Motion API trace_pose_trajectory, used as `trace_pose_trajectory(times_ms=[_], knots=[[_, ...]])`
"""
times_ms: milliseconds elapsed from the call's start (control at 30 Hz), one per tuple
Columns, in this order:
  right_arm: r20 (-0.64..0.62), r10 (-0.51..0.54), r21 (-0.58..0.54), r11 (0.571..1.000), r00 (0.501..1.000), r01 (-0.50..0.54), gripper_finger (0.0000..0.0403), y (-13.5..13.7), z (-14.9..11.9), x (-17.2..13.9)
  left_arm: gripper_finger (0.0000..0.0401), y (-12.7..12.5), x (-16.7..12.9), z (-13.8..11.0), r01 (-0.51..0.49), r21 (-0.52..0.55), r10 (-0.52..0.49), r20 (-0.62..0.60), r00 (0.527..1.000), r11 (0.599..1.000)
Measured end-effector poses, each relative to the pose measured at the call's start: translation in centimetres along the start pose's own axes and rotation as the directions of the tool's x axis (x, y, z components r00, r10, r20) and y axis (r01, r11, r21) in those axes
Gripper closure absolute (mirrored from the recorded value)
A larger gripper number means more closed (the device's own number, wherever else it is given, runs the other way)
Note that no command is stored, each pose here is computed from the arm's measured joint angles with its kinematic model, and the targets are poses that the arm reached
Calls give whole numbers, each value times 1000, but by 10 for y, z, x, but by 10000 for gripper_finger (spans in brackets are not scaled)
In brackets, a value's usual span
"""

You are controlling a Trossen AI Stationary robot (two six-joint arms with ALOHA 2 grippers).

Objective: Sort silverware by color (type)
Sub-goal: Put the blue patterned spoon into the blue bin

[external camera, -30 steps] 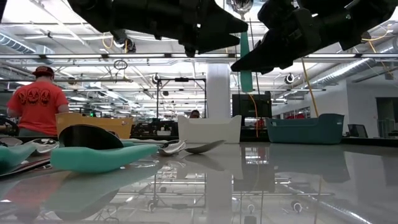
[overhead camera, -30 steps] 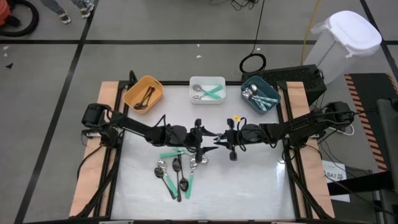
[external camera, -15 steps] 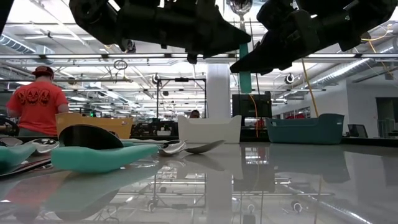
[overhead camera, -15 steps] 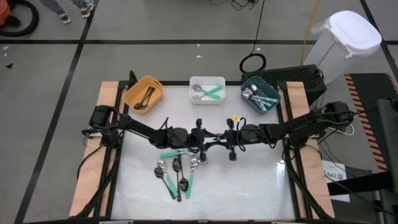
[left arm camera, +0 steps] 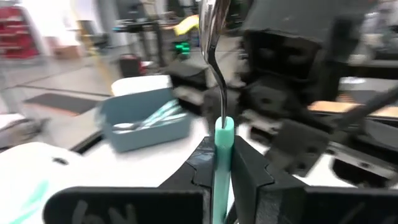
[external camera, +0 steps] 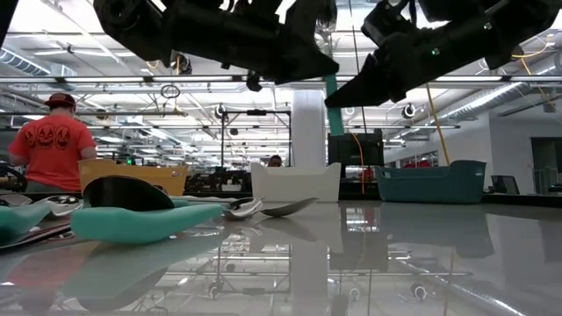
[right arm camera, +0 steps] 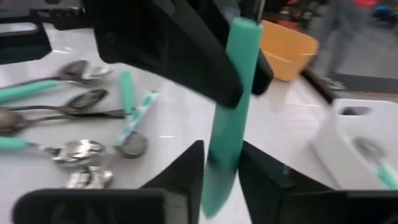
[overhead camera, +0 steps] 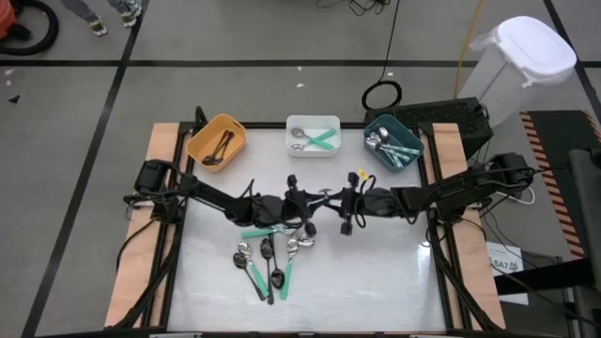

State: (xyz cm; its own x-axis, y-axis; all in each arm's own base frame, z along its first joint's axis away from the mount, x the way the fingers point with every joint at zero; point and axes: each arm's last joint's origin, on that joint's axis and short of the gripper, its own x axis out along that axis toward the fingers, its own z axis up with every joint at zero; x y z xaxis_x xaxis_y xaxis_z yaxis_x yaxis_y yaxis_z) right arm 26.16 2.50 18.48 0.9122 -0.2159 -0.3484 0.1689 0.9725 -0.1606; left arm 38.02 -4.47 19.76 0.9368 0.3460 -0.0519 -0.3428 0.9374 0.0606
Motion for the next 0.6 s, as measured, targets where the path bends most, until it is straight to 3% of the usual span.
trace_pose_trajectory(times_ms=[167,333,467,600], knots=[[-5,-126,-44,991,992,126,250,3,0,-3,377,1,-3,0,-186,-3,186,-7,983,983],[17,-257,-78,963,966,258,184,5,2,-6,377,0,-7,2,-342,-79,343,3,939,937],[48,-276,-57,959,960,278,153,7,6,-7,377,-1,-9,6,-365,-170,375,32,926,915],[76,-277,-26,960,958,279,148,8,7,-4,377,0,-10,11,-353,-255,380,64,923,900]])
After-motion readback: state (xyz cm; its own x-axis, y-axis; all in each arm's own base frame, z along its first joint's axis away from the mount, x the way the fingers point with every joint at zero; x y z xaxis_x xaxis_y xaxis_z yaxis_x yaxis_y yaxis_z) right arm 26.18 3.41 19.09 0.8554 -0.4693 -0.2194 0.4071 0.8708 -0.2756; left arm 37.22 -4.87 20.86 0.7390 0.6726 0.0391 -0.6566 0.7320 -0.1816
